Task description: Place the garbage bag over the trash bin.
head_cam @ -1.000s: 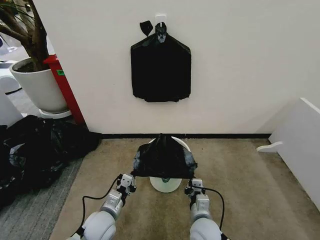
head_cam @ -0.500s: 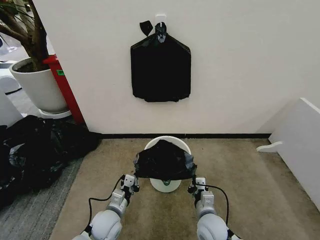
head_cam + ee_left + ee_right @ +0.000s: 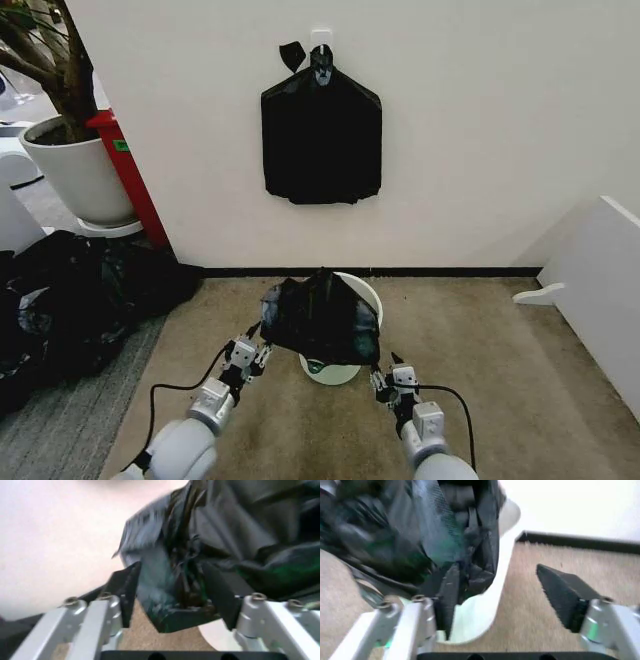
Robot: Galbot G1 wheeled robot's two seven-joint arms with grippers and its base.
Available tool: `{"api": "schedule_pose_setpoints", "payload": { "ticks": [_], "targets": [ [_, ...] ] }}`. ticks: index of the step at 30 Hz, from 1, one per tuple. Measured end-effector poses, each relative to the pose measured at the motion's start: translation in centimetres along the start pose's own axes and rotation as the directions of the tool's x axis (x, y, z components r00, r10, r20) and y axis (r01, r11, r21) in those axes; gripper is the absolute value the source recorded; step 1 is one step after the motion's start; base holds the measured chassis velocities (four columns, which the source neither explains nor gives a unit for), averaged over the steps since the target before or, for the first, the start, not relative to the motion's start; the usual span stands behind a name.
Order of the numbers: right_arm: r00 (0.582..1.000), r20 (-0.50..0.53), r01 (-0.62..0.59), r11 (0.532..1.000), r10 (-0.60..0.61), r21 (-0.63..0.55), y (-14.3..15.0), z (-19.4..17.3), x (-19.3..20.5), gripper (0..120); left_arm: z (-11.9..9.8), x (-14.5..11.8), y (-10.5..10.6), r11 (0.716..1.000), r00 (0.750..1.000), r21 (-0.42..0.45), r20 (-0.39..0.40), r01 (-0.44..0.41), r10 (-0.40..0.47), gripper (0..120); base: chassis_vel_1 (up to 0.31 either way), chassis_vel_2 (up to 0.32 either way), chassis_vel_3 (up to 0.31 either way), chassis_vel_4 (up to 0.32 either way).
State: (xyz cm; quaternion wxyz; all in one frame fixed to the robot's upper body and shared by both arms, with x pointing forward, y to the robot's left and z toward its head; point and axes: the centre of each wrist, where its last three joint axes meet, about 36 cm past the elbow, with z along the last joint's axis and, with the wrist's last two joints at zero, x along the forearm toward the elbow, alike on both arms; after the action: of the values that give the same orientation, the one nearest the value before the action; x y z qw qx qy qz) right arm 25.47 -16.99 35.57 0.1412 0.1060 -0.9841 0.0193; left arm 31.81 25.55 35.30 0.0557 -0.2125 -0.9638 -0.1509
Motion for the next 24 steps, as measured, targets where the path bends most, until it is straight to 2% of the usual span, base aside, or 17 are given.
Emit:
{"api": "schedule_pose_setpoints", "payload": {
  "ticks": [4,5,10,12,13,16,19,20,21,24],
  "targets": [
    [0.997,0.077,0.003,1.0,-0.005,0.031,-0.8,0.0,0.7,80,-0.1,0.4,0.5,0.999,0.999,0.003,0.005,-0.032,0.032,78,0.0,0.0,0.0,0.0],
    [0.997,0.077,0.003,1.0,-0.005,0.031,-0.8,0.0,0.7,80,-0.1,0.4,0.5,0.999,0.999,0.003,0.005,-0.032,0.032,78,0.0,0.0,0.0,0.0],
    [0.978,0.204,0.028,0.999,-0.033,0.026,-2.0,-0.9,0.6,98,-1.3,0.2,0.9,0.996,0.995,0.076,0.089,-0.053,0.046,98,0.0,0.0,0.0,0.0],
    [0.965,0.259,0.053,0.999,-0.048,-0.011,-2.3,-2.2,0.1,100,-2.2,0.0,1.3,0.993,0.991,0.109,0.131,-0.049,0.035,100,0.0,0.0,0.0,0.0],
    [0.965,0.259,0.053,0.999,-0.048,-0.011,-2.3,-2.2,0.1,100,-2.2,0.0,1.3,0.993,0.991,0.109,0.131,-0.049,0.035,100,0.0,0.0,0.0,0.0],
    [0.953,0.299,0.071,0.993,-0.04,-0.094,-3.2,-4.9,-1.5,100,-3.9,-0.8,2.0,0.984,0.98,0.173,0.199,-0.051,0.016,100,0.0,0.0,0.0,0.0],
    [0.957,0.288,0.075,0.985,-0.027,-0.157,-4.5,-7.3,-4.0,100,-4.7,-1.6,2.7,0.972,0.974,0.229,0.228,-0.048,-0.005,100,0.0,0.0,0.0,0.0],
    [0.966,0.257,0.071,0.983,-0.025,-0.172,-5.4,-8.7,-5.9,100,-5.1,-1.9,3.3,0.966,0.973,0.256,0.231,-0.035,-0.026,100,0.0,0.0,0.0,0.0],
    [0.966,0.257,0.071,0.983,-0.025,-0.172,-5.4,-8.7,-5.9,100,-5.1,-1.9,3.3,0.966,0.973,0.256,0.231,-0.035,-0.026,100,0.0,0.0,0.0,0.0],
    [0.988,0.136,0.093,0.985,-0.073,-0.145,-8.0,-12.0,-10.3,100,-5.4,-2.0,4.4,0.961,0.974,0.277,0.217,-0.002,-0.061,100,0.0,0.0,0.0,0.0]
  ]
}}
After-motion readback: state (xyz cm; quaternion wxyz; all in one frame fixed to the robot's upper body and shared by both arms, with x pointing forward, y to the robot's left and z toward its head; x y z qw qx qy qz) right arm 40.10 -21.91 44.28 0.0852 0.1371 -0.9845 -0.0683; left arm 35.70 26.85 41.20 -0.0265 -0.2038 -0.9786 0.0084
